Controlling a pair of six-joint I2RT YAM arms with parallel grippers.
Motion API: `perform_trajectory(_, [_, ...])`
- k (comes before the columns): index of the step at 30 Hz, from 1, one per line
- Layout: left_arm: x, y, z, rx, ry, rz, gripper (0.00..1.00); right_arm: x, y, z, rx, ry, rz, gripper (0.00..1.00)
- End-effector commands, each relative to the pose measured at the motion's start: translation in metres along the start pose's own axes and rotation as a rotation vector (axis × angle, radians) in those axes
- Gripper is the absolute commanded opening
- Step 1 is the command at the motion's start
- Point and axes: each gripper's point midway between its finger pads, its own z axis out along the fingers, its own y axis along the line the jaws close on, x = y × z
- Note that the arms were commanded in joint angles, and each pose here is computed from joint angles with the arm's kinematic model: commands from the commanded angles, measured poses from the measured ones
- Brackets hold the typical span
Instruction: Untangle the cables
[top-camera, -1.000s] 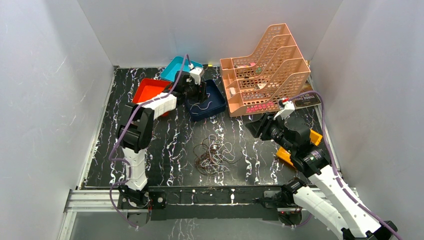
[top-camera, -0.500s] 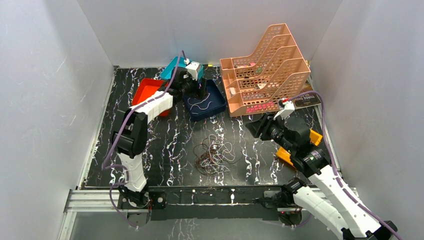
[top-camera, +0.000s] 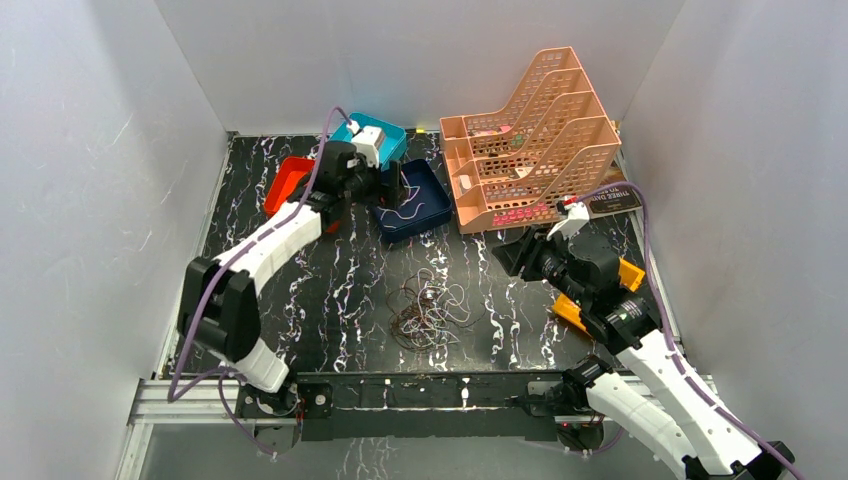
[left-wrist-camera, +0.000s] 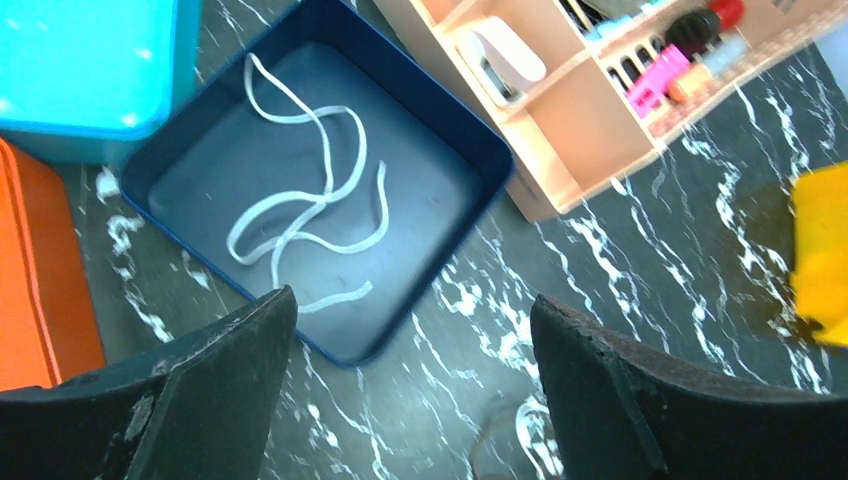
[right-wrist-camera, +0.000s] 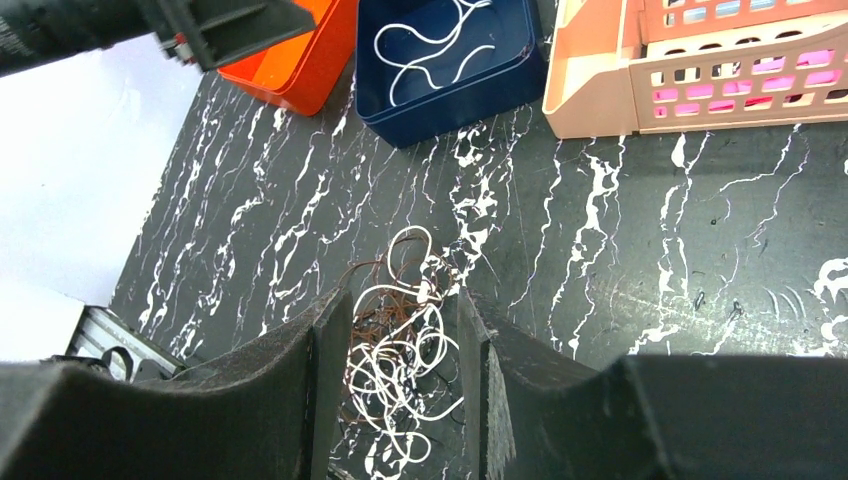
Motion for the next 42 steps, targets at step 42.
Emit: perform_trajectory(42, [0.113,-0.058,-0.103,0.016,-0.049,-0.204,0.86,0.151,-0.013,0.09,0.005,0.518,-0.076,0.49])
